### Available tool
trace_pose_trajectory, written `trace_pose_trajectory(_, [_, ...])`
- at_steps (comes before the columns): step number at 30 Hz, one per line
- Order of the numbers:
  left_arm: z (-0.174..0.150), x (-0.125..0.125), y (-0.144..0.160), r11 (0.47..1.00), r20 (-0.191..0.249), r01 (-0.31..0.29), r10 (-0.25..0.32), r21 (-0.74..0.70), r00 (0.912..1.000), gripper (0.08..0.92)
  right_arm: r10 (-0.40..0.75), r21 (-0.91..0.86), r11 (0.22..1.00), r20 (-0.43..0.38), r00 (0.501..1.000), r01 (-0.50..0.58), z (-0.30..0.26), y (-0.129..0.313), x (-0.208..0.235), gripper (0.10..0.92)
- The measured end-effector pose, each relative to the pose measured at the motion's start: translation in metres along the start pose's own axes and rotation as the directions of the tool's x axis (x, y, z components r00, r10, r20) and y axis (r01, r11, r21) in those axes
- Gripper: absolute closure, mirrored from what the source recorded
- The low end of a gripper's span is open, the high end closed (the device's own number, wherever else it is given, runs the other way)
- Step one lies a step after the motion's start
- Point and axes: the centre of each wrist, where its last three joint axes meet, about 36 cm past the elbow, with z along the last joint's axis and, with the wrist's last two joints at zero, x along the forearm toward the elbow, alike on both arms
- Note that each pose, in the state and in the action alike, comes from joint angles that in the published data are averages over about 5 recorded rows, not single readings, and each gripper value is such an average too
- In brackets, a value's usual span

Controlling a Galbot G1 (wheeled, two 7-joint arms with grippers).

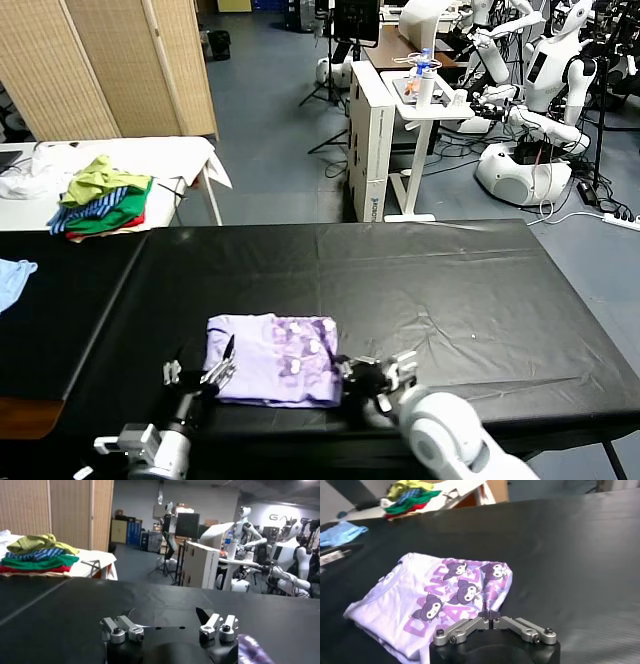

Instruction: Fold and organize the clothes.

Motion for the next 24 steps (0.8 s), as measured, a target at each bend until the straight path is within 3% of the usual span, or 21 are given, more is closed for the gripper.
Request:
trace_pose_trajectory(2, [0.0,0.0,0.0,1.0,-0.003,0.003,-0.003,0.007,1.0,0.092,0.019,0.001,1.0,0.001,1.0,-0.019,-0.004,-0.009,0.007,0.861])
trace_pose_trajectory(4, [-0.001,0.0,0.001,1.0,-0.007,0.003,-0.003,0.017,1.0,0.092,0.035,0.006,0.999,0.007,0.999,-0.035,-0.009,-0.017,0.013,0.79])
trace_pose_trajectory(12, [-0.001,0.005,0.009,0.999,0.03,0.0,-0.001,0.052,0.9996,0.092,0.074,0.03,0.997,0.034,0.997,-0.075,-0.018,-0.033,0.031,0.305])
trace_pose_trajectory(15, [0.0,0.008,0.012,0.999,0.031,0.007,-0.009,0.045,0.9995,0.092,0.087,0.033,0.996,0.046,0.995,-0.088,-0.019,-0.036,0.035,0.175])
trace_pose_trajectory(18, [-0.001,0.011,0.012,0.999,0.011,0.025,-0.026,0.045,0.9996,0.092,0.101,0.036,0.994,0.067,0.993,-0.103,-0.018,-0.038,0.04,0.123])
trace_pose_trajectory(24, [-0.007,0.026,0.014,0.999,-0.027,0.029,-0.028,0.031,0.9992,0.092,0.139,0.085,0.984,0.176,0.975,-0.155,-0.014,-0.041,0.057,0.115])
